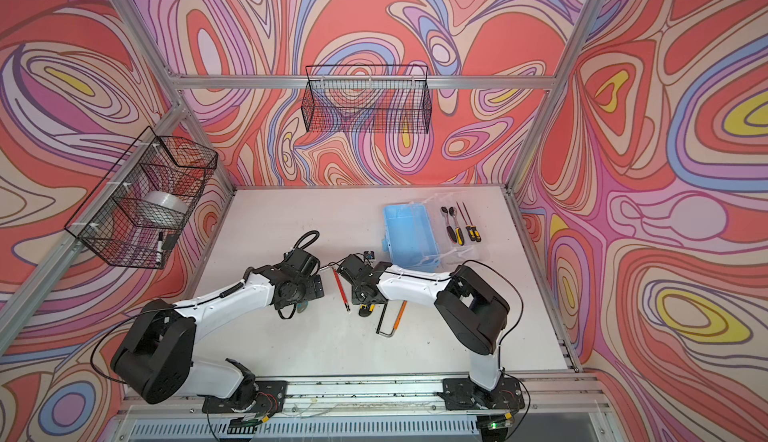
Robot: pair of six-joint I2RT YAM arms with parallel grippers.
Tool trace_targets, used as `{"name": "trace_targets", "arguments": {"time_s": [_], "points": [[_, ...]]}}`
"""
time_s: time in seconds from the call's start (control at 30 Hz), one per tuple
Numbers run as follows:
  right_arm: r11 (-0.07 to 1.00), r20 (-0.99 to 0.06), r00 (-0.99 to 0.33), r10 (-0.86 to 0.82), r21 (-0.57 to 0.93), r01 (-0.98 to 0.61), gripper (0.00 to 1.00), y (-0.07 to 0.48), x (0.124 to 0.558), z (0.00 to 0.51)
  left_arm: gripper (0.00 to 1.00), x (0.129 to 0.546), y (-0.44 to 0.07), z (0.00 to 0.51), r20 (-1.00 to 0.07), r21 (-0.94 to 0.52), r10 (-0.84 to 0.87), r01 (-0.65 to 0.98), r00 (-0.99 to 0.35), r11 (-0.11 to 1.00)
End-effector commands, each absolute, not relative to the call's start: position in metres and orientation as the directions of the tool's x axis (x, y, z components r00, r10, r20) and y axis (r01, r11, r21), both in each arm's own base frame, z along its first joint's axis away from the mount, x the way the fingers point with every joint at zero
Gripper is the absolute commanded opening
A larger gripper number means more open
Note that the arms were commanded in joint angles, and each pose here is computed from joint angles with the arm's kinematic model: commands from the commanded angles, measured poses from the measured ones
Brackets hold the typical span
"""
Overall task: Pack the tool kit
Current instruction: 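Lower the right gripper and close it on the yellow-black box cutter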
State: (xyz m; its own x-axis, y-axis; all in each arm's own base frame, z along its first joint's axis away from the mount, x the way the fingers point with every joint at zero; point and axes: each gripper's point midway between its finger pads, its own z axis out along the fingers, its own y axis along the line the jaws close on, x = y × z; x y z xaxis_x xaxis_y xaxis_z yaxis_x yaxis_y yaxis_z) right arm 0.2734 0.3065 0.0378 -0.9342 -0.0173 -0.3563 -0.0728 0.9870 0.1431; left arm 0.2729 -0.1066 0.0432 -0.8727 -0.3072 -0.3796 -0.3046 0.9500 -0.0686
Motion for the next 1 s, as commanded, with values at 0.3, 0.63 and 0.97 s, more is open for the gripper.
{"name": "trace_targets", "arguments": {"time_s": [0.3, 0.63, 0.97], "points": [[0.989, -0.388, -0.921, -0.036, 0.118, -0.088, 0.58, 0.301, 0.271, 0.057, 0.97, 0.270, -0.105, 0.038, -0.367, -0.065, -0.306, -0.304, -0.878, 0.950], [0.991, -0.350, -0.937, -0.022, 0.117, -0.067, 0.60, 0.303, 0.268, 0.040, 0.97, 0.270, -0.105, 0.037, -0.369, -0.058, -0.297, -0.297, -0.881, 0.953], [0.993, -0.317, -0.948, -0.027, 0.099, -0.061, 0.61, 0.303, 0.265, 0.021, 0.97, 0.271, -0.105, 0.037, -0.371, -0.060, -0.297, -0.297, -0.880, 0.953]]}}
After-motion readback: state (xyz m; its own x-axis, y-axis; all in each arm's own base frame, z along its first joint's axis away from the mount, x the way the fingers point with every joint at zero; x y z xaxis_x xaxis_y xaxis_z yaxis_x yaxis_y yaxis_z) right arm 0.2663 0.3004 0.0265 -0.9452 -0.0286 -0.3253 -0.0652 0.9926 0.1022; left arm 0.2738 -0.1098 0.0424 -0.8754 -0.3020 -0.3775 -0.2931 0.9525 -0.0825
